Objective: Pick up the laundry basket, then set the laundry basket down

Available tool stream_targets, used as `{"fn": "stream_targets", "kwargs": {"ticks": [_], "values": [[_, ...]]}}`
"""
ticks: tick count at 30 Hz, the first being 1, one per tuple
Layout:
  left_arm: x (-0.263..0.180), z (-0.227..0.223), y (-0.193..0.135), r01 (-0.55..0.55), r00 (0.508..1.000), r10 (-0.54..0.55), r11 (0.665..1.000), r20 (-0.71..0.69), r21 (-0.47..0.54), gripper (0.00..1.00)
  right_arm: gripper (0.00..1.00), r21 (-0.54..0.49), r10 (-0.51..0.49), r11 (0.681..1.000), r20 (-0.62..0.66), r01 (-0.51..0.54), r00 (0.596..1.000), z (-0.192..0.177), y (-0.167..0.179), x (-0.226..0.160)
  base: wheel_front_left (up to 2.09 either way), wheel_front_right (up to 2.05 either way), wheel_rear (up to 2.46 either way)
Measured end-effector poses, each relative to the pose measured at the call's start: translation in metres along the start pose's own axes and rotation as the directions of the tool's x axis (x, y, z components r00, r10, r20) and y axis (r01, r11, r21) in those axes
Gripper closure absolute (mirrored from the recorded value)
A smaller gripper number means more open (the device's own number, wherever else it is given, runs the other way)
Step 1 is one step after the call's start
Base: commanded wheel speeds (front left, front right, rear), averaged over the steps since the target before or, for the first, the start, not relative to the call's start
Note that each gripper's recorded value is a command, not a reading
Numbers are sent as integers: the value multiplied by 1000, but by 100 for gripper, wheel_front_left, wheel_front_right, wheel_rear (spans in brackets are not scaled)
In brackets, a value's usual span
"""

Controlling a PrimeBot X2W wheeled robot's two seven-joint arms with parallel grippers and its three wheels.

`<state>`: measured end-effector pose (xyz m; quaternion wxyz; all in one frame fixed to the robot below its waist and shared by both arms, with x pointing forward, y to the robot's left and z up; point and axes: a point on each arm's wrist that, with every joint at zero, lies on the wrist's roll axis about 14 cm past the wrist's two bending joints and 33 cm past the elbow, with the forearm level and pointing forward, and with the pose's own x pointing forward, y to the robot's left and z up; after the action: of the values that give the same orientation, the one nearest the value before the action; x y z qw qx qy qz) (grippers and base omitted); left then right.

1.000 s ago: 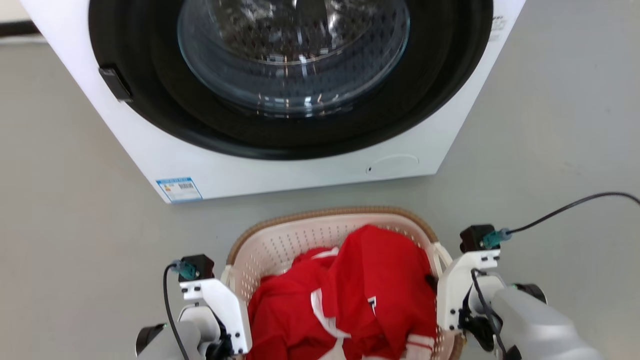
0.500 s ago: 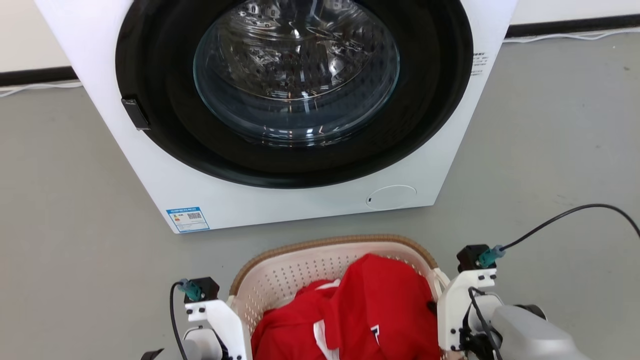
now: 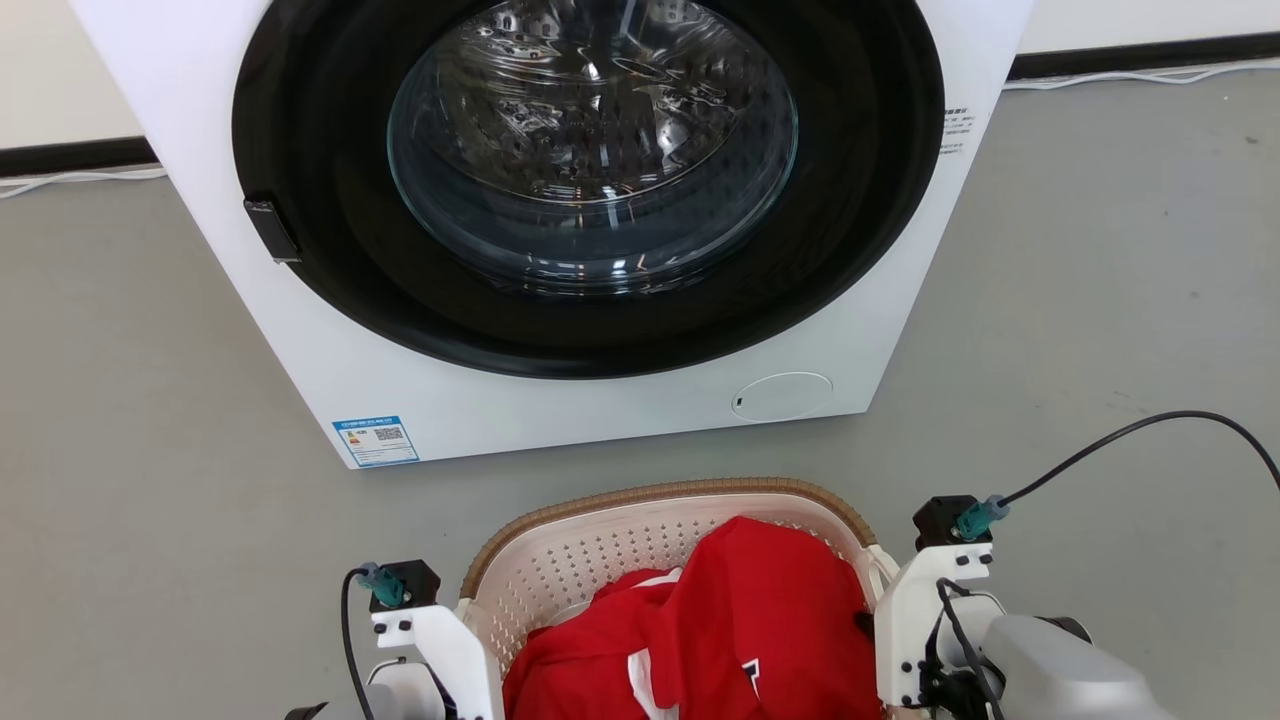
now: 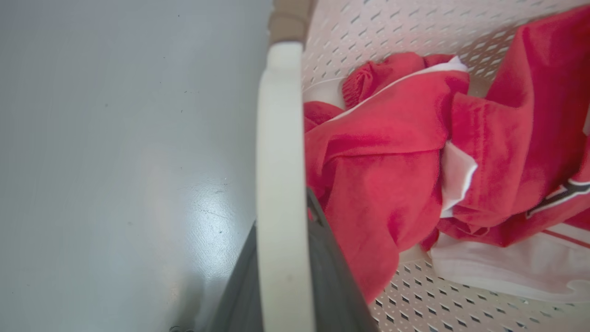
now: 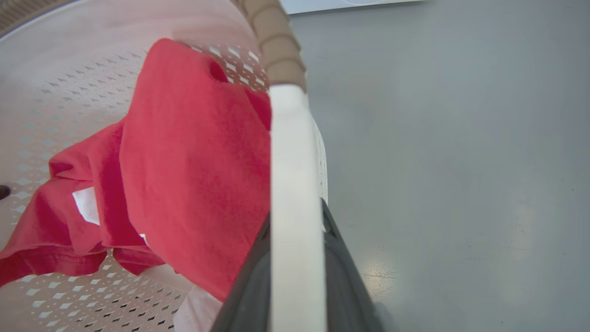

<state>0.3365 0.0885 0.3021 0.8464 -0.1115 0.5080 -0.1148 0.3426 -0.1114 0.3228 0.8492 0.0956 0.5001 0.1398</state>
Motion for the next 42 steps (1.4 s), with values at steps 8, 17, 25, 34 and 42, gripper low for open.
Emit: {"fn": "stream_targets", "kwargs": {"ticks": [8,17,25,34,42], "values": [[2,-2,0,0,1000,0,1000,-9,-2,100,100,2,0,1000,-12,0,1000,-3,-1,2,0,0,0],[2,-4,0,1,1000,-1,1000,-12,-8,100,100,1,0,1000,-16,0,1000,-4,-1,2,0,0,0],[3,-4,0,2,1000,-3,1000,-14,-12,100,100,3,0,1000,-19,0,1000,-6,-1,2,0,0,0],[4,-6,0,2,1000,-3,1000,-18,-11,100,100,2,0,1000,-22,0,1000,-7,-1,3,0,0,0],[9,-7,1,2,1000,-3,1000,-13,-23,100,100,2,-1,1000,-8,1,1000,0,-3,7,0,0,0]]}}
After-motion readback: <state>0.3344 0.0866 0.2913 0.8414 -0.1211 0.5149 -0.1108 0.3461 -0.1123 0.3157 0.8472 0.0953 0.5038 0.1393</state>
